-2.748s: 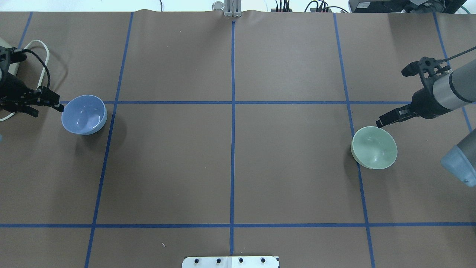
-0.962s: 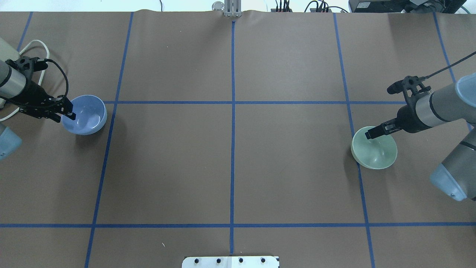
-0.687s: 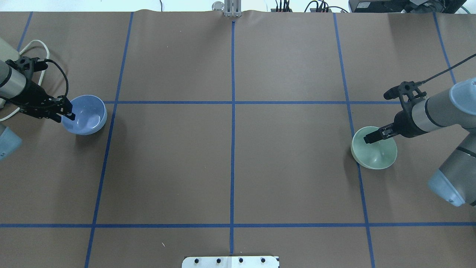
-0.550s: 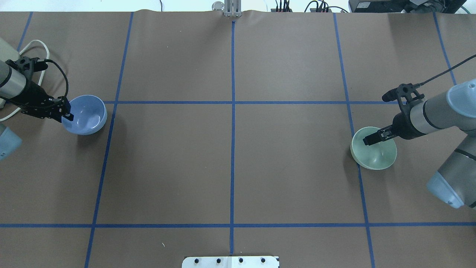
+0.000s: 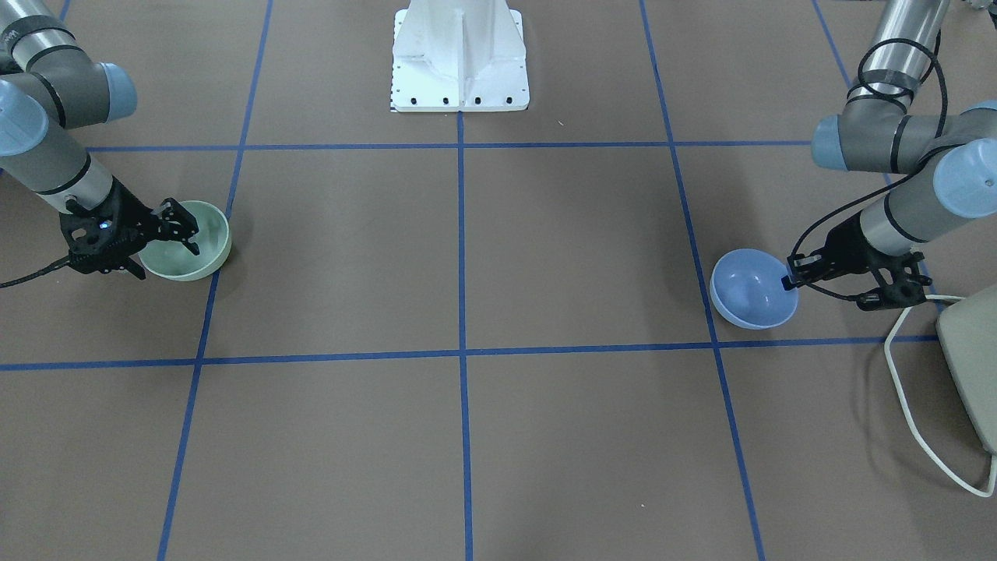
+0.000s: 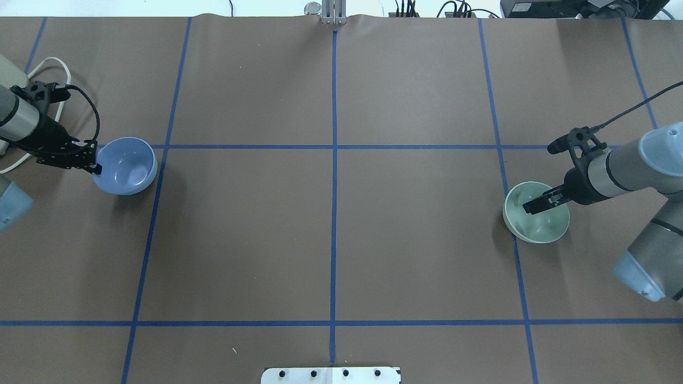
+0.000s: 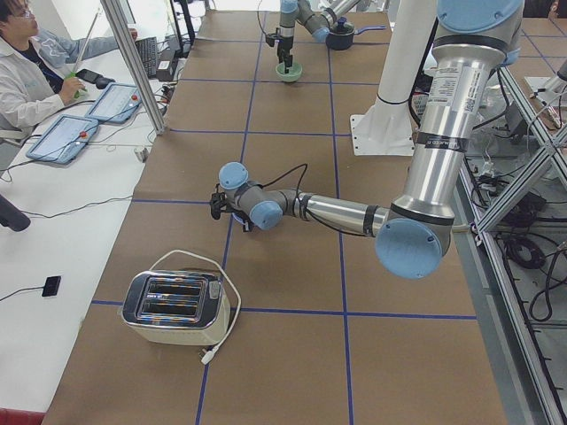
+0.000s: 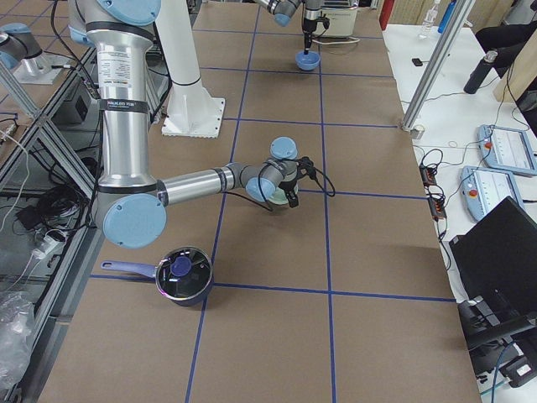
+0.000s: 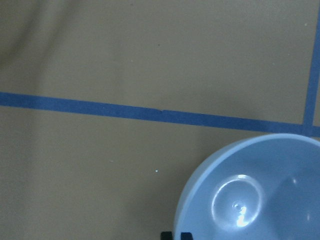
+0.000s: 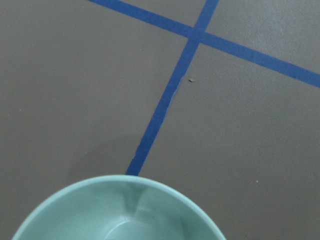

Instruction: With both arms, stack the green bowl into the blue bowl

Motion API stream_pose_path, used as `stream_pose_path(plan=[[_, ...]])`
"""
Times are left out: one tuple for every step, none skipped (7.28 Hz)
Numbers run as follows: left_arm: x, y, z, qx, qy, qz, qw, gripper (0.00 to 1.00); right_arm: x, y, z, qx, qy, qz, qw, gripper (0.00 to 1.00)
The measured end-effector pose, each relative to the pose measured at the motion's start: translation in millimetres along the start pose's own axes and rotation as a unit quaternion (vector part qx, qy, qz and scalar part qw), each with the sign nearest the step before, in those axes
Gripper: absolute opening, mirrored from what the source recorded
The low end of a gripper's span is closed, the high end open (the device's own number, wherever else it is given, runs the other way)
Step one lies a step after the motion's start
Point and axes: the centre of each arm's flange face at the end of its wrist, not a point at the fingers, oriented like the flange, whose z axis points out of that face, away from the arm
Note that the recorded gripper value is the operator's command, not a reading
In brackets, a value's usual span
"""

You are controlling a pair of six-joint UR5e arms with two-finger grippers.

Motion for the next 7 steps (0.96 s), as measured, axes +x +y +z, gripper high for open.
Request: stream_pose_path(plan=[[4, 0, -2, 0.001, 0.002, -0.001, 1.0000, 0.00, 3, 2, 3, 0.002, -0.003, -0.002, 1.0000, 0.61], [9, 0, -5, 0.003, 0.006, -0.003, 1.0000, 0.00, 4, 2, 3, 0.004, -0.005, -0.004, 1.0000, 0.60], [15, 1, -9, 0.005, 0.010, -0.002, 0.9999, 0.00, 4, 3, 1, 0.004, -0.009, -0.004, 0.9999, 0.56], [19, 2, -12, 0.005, 0.014, -0.002, 0.9999, 0.00, 3, 7, -5, 0.003, -0.015, -0.004, 0.9999, 0.47], [22, 2, -14, 0.006, 0.016, -0.003, 0.9999, 0.00, 4, 10, -10, 0.002, -0.019, -0.003, 0.9998, 0.37], [24, 2, -15, 0.006, 0.017, -0.003, 0.9998, 0.00, 5, 12, -12, 0.001, -0.022, -0.003, 0.9998, 0.33], [25, 2, -15, 0.006, 0.017, -0.003, 0.9998, 0.00, 6, 12, -12, 0.001, -0.022, -0.003, 0.9998, 0.28]])
